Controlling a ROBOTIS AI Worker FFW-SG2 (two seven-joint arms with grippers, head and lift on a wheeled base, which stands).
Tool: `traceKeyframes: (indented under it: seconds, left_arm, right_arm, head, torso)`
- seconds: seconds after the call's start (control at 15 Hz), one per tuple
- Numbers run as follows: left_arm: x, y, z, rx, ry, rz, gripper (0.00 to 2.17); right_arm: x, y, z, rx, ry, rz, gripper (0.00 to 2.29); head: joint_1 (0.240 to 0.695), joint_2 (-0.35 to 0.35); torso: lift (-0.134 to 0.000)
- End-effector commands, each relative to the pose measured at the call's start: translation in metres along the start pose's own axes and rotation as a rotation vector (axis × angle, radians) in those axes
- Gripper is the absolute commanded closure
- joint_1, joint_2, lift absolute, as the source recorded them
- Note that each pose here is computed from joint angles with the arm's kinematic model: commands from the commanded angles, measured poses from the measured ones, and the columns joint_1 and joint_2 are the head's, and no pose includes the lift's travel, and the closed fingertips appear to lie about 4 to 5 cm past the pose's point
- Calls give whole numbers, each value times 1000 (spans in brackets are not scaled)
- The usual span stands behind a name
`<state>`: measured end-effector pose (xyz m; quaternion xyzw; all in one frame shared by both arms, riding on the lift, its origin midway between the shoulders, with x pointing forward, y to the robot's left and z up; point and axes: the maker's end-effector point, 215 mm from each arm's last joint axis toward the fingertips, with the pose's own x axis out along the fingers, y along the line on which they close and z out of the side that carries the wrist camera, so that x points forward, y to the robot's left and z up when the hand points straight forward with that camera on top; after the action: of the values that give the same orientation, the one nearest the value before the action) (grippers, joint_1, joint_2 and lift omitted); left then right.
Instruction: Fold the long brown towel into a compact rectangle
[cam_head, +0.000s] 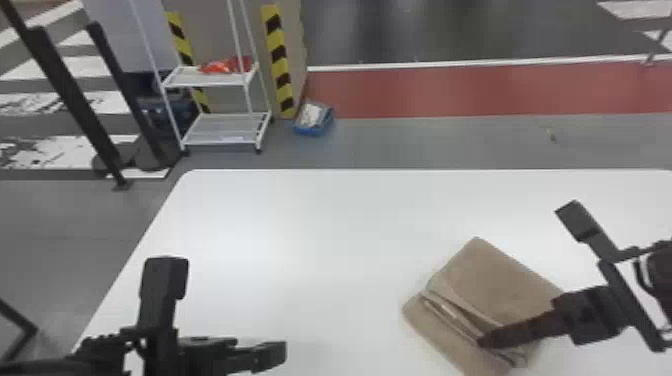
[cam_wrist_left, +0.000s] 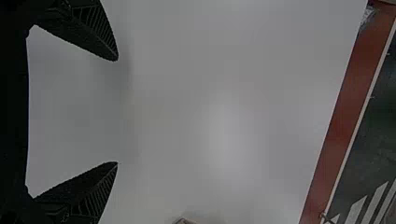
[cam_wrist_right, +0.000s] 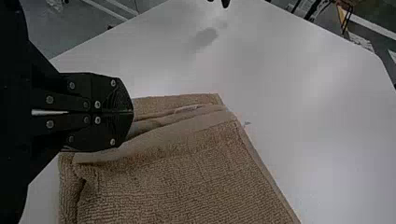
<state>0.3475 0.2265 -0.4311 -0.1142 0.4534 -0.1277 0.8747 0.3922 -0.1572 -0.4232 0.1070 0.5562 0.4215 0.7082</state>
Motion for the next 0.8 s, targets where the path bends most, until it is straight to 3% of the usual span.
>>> traceKeyframes:
  seconds: [0.0,0.2,0.53,0.73]
  left_arm:
    - [-1,0,-1,2,1,0,87]
    - [-1,4,-1,-1,2,7,87]
    - [-1,4,-2,-1,3,7,87]
    - [-1,4,-2,-3,3,6,87]
  right_arm:
    - [-4,-18,-5,9,12,-74,1305]
    - [-21,-41,-7,15,11,-159,1305]
    - [-54,-67,-1,61,-47,-222,1305]
    - [-56,-47,6,71,-108,-123,1301]
  head:
    - [695,111]
    - [695,79]
    - [695,27]
    - [695,-8]
  torso:
    - [-124]
    - [-124]
    - [-124]
    - [-124]
